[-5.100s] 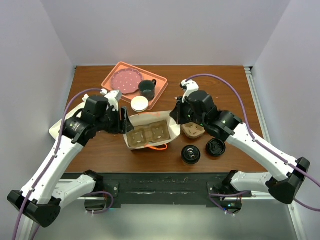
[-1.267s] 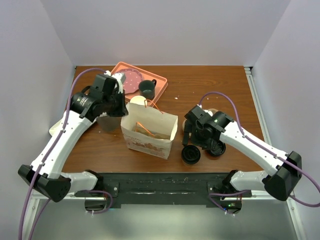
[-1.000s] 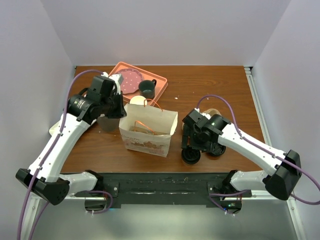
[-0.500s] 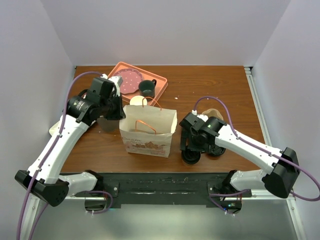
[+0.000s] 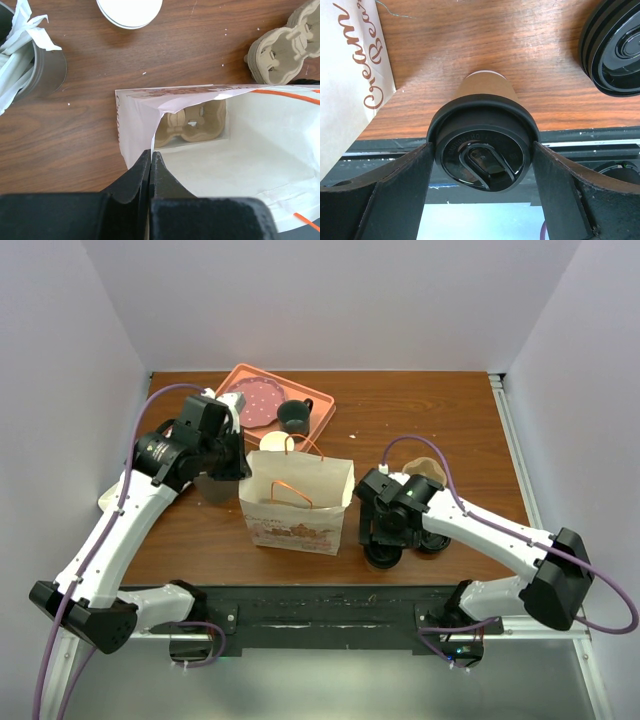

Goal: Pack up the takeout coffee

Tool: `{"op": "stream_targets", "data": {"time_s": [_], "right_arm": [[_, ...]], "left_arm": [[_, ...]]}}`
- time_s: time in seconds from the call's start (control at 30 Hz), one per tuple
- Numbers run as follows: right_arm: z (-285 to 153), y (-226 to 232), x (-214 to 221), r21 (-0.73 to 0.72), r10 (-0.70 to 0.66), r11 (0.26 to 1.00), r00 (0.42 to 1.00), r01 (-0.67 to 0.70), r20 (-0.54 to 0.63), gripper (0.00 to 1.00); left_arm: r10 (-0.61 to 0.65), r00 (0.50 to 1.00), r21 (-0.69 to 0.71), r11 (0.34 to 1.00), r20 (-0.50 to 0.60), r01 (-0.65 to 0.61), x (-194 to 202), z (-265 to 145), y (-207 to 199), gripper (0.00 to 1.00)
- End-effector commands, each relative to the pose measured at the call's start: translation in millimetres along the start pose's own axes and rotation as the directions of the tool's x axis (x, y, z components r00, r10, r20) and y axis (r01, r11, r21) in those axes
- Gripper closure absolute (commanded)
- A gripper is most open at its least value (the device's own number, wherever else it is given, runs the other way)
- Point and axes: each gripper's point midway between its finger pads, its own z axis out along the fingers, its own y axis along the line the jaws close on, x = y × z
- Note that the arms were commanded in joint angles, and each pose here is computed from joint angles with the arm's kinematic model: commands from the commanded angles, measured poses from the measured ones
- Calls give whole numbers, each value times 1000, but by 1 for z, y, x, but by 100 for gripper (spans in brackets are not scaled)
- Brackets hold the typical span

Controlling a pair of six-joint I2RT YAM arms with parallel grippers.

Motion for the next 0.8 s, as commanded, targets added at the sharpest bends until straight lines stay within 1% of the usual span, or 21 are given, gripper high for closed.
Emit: {"op": "stream_targets", "data": {"time_s": [0.0,0.23,0.27,0.33,0.37,0.5,0.57,0.6,0.67,0.7,0.73,0.77], "right_arm": [[-1,0,-5,13,7,1000,999,-8,37,20],[-5,-11,-3,36,23,999,998,-25,58,29],[-6,-13,-4,38,23,999,998,-26,64,33],[-10,-16,-7,37,25,999,996,-28,84,38],[-12,-17,-8,34,27,999,995,-30,92,42],[-26,-18,-15,12,17,1000,992,-19,126,48],[-41,-18,-25,12,-6,1000,987,4,159,50],[-47,-20,-29,22,-18,1000,986,15,168,51],[-74,-20,-46,26,-54,998,974,50,219,52],[-96,-14,-59,-9,-47,999,964,51,261,53],[-106,-18,-62,11,-87,996,960,87,265,53],[-117,-19,-68,6,-97,995,953,99,286,53]], "left_arm": [[-3,999,33,999,33,1,-4,-8,-6,100],[-7,999,36,999,32,6,-4,-7,-6,100],[-9,1000,35,999,30,8,-4,-6,-6,100],[-11,999,47,999,36,10,-4,-6,-8,100],[-13,999,50,999,33,11,-2,-5,-8,100],[-9,998,83,997,62,4,-4,-5,-12,100],[-4,998,91,996,69,-3,-3,-3,-12,100],[-3,995,106,994,95,-7,-6,-6,-14,100],[2,996,114,993,92,-13,1,-2,-13,100],[2,995,118,993,95,-14,1,0,-13,100],[1,996,122,993,84,-11,4,3,-13,100],[1,996,125,992,84,-12,5,3,-13,100]]}}
